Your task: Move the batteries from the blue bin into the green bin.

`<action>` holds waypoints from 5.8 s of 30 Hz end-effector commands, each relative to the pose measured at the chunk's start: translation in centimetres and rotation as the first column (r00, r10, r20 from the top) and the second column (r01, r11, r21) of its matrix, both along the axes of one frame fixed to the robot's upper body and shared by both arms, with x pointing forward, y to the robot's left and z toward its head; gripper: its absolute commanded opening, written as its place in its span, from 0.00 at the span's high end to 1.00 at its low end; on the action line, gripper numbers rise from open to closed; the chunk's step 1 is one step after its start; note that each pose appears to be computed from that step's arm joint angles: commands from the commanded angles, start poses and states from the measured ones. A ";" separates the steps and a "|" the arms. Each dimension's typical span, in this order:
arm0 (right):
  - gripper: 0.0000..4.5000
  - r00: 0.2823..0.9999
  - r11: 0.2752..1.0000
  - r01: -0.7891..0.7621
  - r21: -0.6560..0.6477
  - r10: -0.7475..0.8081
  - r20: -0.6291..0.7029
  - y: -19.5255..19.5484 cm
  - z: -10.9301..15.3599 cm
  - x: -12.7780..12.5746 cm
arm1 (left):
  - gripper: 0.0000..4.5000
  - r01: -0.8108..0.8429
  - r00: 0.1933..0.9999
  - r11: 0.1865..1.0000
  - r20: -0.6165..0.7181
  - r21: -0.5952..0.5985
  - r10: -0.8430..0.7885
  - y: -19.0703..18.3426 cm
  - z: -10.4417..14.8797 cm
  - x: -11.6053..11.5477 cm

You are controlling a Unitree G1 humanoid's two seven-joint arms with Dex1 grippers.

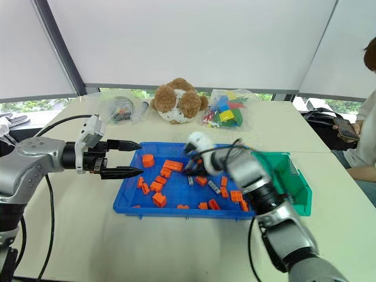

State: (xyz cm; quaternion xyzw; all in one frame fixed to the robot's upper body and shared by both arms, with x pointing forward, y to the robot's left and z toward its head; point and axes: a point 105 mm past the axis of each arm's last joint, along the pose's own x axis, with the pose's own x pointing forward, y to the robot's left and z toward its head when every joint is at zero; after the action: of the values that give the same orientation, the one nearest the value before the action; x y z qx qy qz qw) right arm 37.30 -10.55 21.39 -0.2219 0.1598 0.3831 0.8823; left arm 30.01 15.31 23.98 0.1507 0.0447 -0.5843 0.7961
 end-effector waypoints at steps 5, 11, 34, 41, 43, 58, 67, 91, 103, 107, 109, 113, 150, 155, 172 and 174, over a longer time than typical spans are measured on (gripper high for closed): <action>0.51 0.959 0.961 0.269 -0.065 -0.261 0.111 -10.7 3.2 -2.8 | 0.00 0.044 0.999 0.999 0.027 -0.011 -0.043 -0.7 0.4 -0.2; 0.51 0.918 0.911 0.398 -0.106 -0.395 0.045 -15.4 0.8 -4.7 | 0.00 0.069 0.997 0.997 0.025 -0.025 -0.068 -1.5 0.3 0.2; 0.00 0.997 0.997 0.074 0.025 -0.075 0.035 -6.9 3.2 -4.8 | 0.00 0.067 0.997 0.998 0.025 -0.022 -0.066 -1.5 0.4 0.3; 0.00 0.997 0.997 0.076 0.025 -0.077 0.033 -6.9 3.2 -4.8 | 0.00 0.067 0.997 0.998 0.025 -0.022 -0.066 -1.5 0.4 0.3; 0.00 0.996 0.997 0.076 0.025 -0.077 0.032 -6.9 3.2 -4.8 | 0.00 0.067 0.997 0.998 0.025 -0.022 -0.066 -1.5 0.4 0.3; 0.00 0.996 0.997 0.077 0.027 -0.078 0.032 -6.9 3.2 -4.8 | 0.00 0.067 0.997 0.998 0.025 -0.022 -0.066 -1.5 0.4 0.3; 0.00 0.996 0.997 0.077 0.027 -0.078 0.032 -6.9 3.2 -4.8 | 0.00 0.067 0.997 0.998 0.025 -0.022 -0.066 -1.5 0.4 0.3; 0.00 0.957 0.956 -0.287 0.064 0.283 0.068 -0.6 1.4 -5.2 | 0.00 0.028 0.999 0.999 0.017 -0.035 -0.027 -0.7 0.9 -0.6; 0.00 0.971 0.970 -0.223 0.093 0.229 -0.064 5.7 -4.0 -2.2 | 0.00 0.033 0.999 0.999 0.022 -0.030 -0.032 -0.8 1.0 -0.2; 0.00 0.978 0.983 -0.184 0.017 0.184 -0.101 6.5 -6.0 -1.3 | 0.00 0.017 1.000 1.000 0.023 -0.024 -0.016 -0.5 0.9 -0.3; 0.00 0.981 0.986 -0.164 -0.015 0.162 -0.108 6.5 -6.6 -0.9 | 0.00 0.011 1.000 1.000 0.024 -0.022 -0.011 -0.4 0.9 -0.4; 0.00 0.986 0.991 -0.128 -0.043 0.122 -0.117 6.4 -7.0 -0.5 | 0.00 0.000 1.000 1.000 0.026 -0.017 0.000 -0.3 0.9 -0.5; 0.99 0.961 0.969 0.245 0.012 -0.244 0.126 -4.4 2.7 -1.1 | 0.00 0.027 0.999 1.000 0.022 -0.015 -0.026 -0.9 0.4 -0.1; 0.99 0.882 0.876 0.467 -0.120 -0.453 0.125 -13.5 2.0 -3.1 | 0.00 0.046 0.999 0.999 0.021 -0.020 -0.046 -1.4 0.2 0.1; 0.99 0.860 0.841 0.510 -0.179 -0.506 0.073 -16.2 -0.1 -4.6 | 0.00 0.064 0.998 0.998 0.023 -0.023 -0.063 -1.7 0.1 0.3; 0.99 0.860 0.841 0.510 -0.179 -0.506 0.073 -16.2 -0.1 -4.6 | 0.00 0.064 0.998 0.998 0.023 -0.023 -0.063 -1.7 0.1 0.3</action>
State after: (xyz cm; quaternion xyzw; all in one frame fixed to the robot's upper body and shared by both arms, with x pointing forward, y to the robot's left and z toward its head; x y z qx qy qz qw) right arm 32.78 -26.39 19.15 -0.2467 0.2723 0.1298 0.9209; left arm 30.41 13.67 23.05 0.1320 0.0425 -0.6091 0.7808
